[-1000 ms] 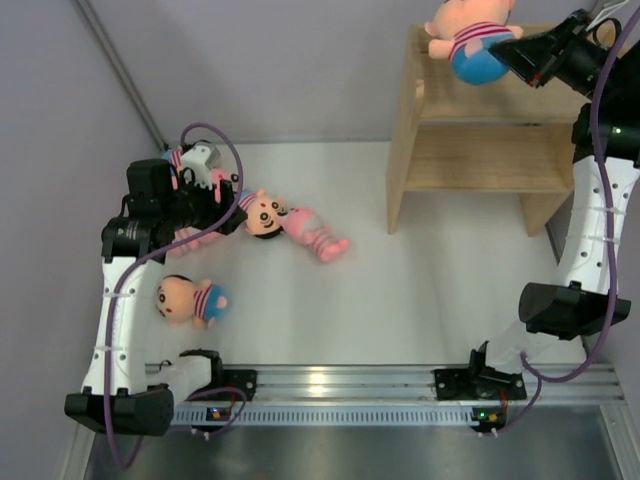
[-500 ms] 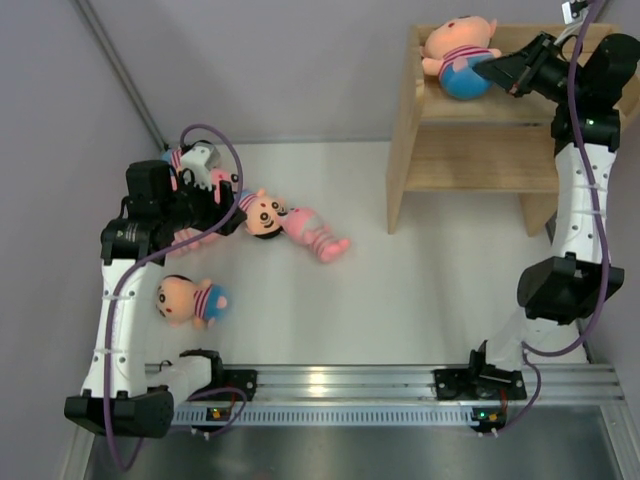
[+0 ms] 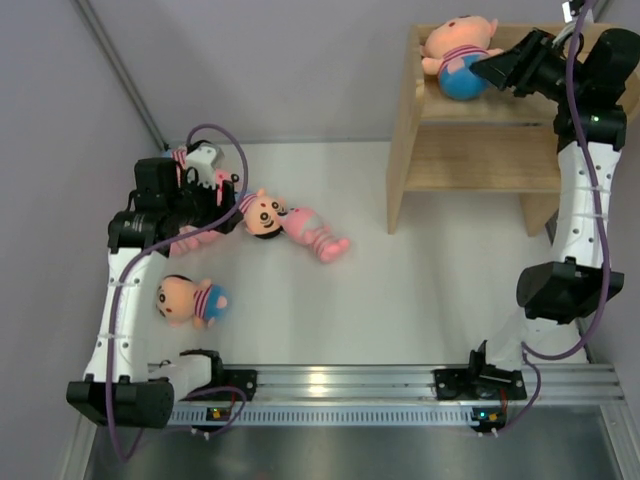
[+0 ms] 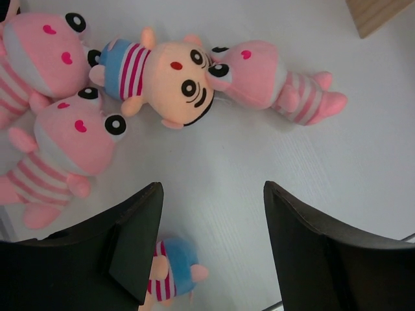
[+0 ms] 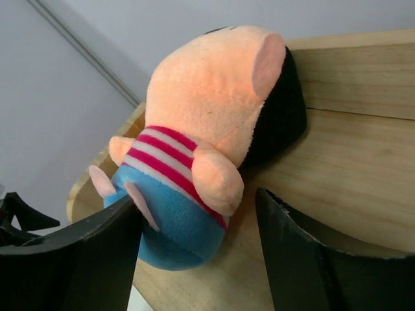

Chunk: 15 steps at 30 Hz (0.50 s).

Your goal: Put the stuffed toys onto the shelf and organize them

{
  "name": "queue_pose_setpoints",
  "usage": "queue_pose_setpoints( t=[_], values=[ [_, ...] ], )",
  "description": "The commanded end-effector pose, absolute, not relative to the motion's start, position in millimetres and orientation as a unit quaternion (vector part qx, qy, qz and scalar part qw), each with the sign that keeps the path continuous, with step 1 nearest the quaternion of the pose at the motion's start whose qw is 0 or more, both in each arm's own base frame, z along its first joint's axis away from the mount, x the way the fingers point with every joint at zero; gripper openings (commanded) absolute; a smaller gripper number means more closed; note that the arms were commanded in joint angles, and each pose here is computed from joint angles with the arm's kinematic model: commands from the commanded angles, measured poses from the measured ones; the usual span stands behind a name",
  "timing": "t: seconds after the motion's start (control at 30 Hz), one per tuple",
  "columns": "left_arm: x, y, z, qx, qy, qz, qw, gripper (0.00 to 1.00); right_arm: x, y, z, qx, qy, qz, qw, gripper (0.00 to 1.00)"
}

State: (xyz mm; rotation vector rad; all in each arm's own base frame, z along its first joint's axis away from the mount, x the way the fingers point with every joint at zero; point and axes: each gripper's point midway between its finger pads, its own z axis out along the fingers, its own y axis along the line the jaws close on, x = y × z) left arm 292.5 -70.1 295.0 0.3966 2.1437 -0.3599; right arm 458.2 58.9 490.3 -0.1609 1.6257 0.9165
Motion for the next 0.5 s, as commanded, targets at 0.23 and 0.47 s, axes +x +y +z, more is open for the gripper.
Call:
queue_pose_setpoints(
  t=[0.23,0.47],
  values=[
    [358,-39,249,0.167,0.886,-0.02,0.432,0.69,439,29,502,-0.037,0.715,0.254,0.65,0.79],
    [382,-63,212,0.253,0.877,0.027,0.407,0.7,429,26,519,-0.031,0.7,0.237,0.673,0.81]
  ],
)
